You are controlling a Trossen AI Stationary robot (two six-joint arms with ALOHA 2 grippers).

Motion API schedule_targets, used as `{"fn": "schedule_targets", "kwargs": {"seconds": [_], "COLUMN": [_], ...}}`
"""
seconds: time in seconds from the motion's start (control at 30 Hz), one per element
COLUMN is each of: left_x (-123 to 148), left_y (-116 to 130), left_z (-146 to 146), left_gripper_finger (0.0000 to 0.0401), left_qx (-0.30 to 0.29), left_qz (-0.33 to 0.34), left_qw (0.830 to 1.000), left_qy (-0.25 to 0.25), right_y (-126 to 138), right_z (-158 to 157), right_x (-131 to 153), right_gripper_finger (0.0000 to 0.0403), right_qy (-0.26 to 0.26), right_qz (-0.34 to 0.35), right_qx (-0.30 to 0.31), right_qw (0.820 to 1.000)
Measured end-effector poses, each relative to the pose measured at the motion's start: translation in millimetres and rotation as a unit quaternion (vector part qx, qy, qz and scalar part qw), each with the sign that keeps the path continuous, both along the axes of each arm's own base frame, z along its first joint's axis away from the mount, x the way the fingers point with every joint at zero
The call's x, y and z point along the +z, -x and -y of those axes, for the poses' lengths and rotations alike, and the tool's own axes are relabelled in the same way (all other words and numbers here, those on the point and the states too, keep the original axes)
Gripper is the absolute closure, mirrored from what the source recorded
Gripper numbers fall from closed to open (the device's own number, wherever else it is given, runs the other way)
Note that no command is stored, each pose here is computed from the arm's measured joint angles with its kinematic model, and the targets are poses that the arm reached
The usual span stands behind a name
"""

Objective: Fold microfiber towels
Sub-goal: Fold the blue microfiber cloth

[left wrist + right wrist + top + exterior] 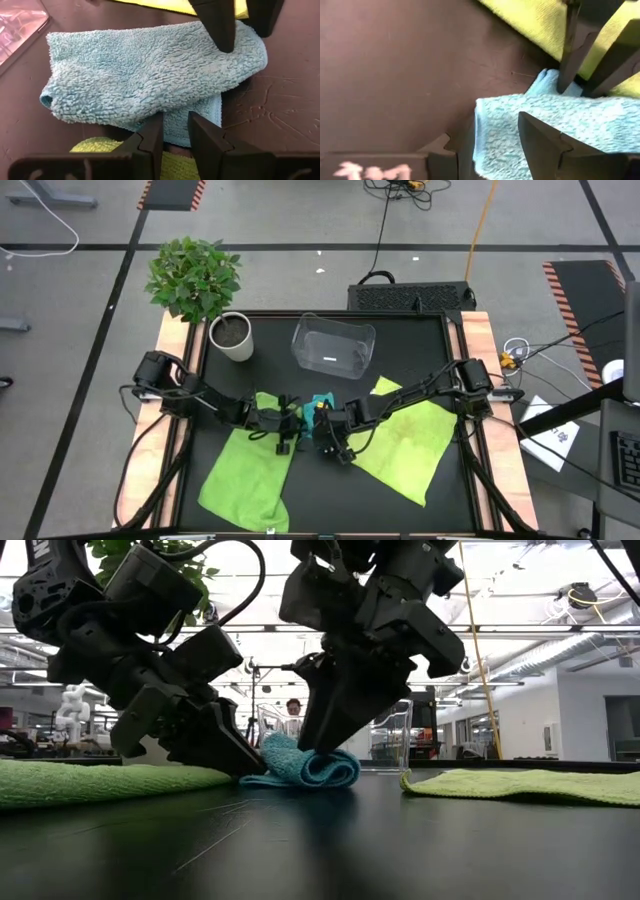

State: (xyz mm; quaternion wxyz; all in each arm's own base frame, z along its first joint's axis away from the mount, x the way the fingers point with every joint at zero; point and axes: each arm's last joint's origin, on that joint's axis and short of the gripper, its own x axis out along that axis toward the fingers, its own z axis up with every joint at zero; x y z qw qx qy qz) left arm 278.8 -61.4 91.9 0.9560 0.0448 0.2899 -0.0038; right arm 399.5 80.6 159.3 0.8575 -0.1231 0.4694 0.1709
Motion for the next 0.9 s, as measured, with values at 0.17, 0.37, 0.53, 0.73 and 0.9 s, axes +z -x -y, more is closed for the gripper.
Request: {"fn": "schedule_targets", "kwargs": {"seconds": [0.17,0.37,0.53,0.73,0.9], "left_x": [0.1,0.1,-0.2,-0.4,-0.8], "left_y": [-0.3,-0.3,0.0,0.6,1.6], "left_z": [-1.0,-0.6,-0.3,2.2,6.3], "left_gripper_finger": [0.0308,0.0309,0.0308,0.0309,0.0309], "left_qx": [0.001,-0.004,-0.002,0.001,-0.002], "left_qz": [0.001,0.000,-0.002,-0.003,-0.004], "left_qw": [1.000,1.000,1.000,1.000,1.000], "left_qy": [0.001,0.004,0.009,0.020,0.027], "right_y": [-2.2,-5.2,-7.3,-7.3,-7.4], "right_z": [0.7,1.7,4.6,6.9,5.5], "right_x": [1.2,3.1,4.2,4.1,4.7], "right_gripper_finger": [0.0280,0.0386,0.0399,0.0402,0.0403], "right_qy": [0.009,0.026,0.024,0.069,0.096], "right_qz": [0.014,0.035,0.044,0.051,0.060], "right_qx": [-0.011,-0.026,-0.033,-0.062,-0.081], "right_qw": [1.000,0.999,0.998,0.994,0.990]}}
